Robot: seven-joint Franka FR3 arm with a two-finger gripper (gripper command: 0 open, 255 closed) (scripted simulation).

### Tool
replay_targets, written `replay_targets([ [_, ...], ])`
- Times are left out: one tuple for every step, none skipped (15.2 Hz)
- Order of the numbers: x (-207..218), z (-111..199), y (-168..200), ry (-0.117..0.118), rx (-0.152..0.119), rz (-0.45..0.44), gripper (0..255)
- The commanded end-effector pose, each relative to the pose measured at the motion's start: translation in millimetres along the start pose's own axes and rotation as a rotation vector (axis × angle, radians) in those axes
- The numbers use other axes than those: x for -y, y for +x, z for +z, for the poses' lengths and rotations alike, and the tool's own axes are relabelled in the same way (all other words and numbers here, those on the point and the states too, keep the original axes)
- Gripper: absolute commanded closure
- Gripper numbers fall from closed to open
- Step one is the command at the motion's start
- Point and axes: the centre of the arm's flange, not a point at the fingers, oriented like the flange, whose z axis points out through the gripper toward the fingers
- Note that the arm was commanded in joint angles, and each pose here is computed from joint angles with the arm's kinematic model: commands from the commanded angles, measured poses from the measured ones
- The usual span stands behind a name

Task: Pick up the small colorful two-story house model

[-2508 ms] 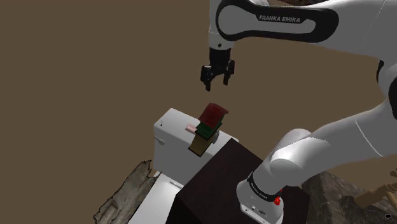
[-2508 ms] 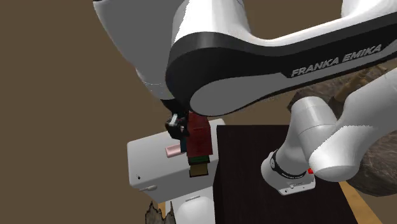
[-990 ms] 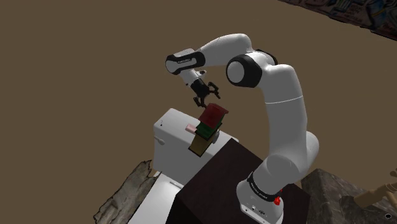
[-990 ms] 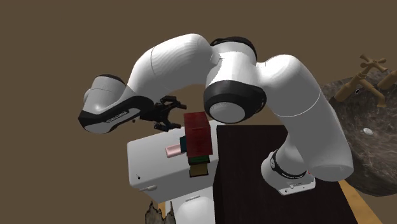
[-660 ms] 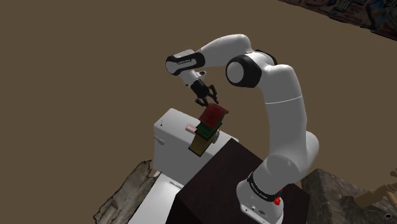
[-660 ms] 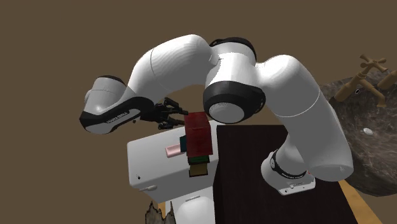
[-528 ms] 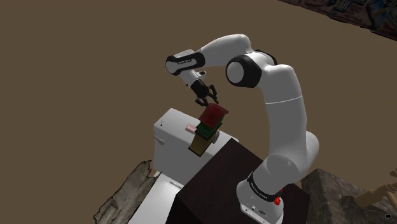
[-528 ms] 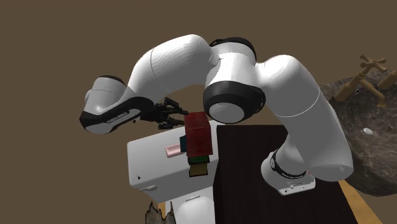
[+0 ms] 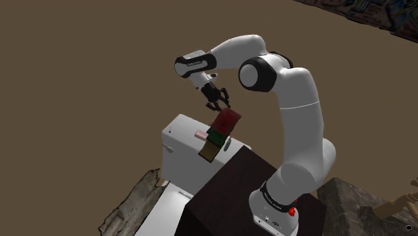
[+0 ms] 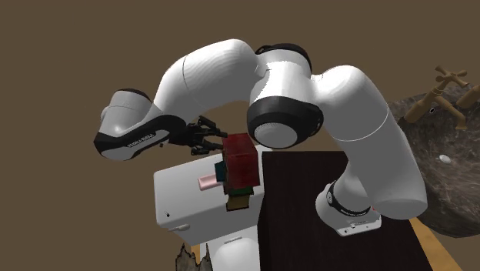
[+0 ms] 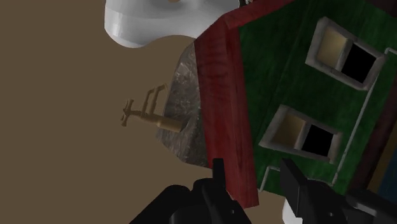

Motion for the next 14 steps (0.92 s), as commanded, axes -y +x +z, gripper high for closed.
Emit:
replay_targets([
  [-9.2, -3.9, -3.7, 0.001, 0.000, 0.001, 255],
  [-13.8, -5.6, -5.6, 0.001, 0.000, 0.001, 255],
  [-18.4, -7.3, -7.4, 0.001, 0.000, 0.001, 255],
  [-23.1, -9.0, -9.3, 0.001, 0.000, 0.001, 255],
  [-27.7, -10.7, -11.2, 0.001, 0.000, 0.001, 255],
  [-32.3, -12.4, -13.0, 0.001, 0.000, 0.001, 255],
  [-37.0, -14.1, -14.9, 0.001, 0.000, 0.001, 255],
  [-41.6, -15.8, -16.7, 0.001, 0.000, 0.001, 255],
  [-46.3, -17.5, -18.6, 0.001, 0.000, 0.001, 255],
  [-50.9, -19.2, -20.5, 0.001, 0.000, 0.001, 255],
  [-55.5, -20.9, -22.3, 0.001, 0.000, 0.001, 255],
  [-60.2, -22.6, -24.2, 0.001, 0.000, 0.001, 255],
  [-60.9, -22.8, -24.5, 0.001, 0.000, 0.001, 255],
  [-60.9, -22.9, -24.5, 0.001, 0.000, 0.001, 255],
])
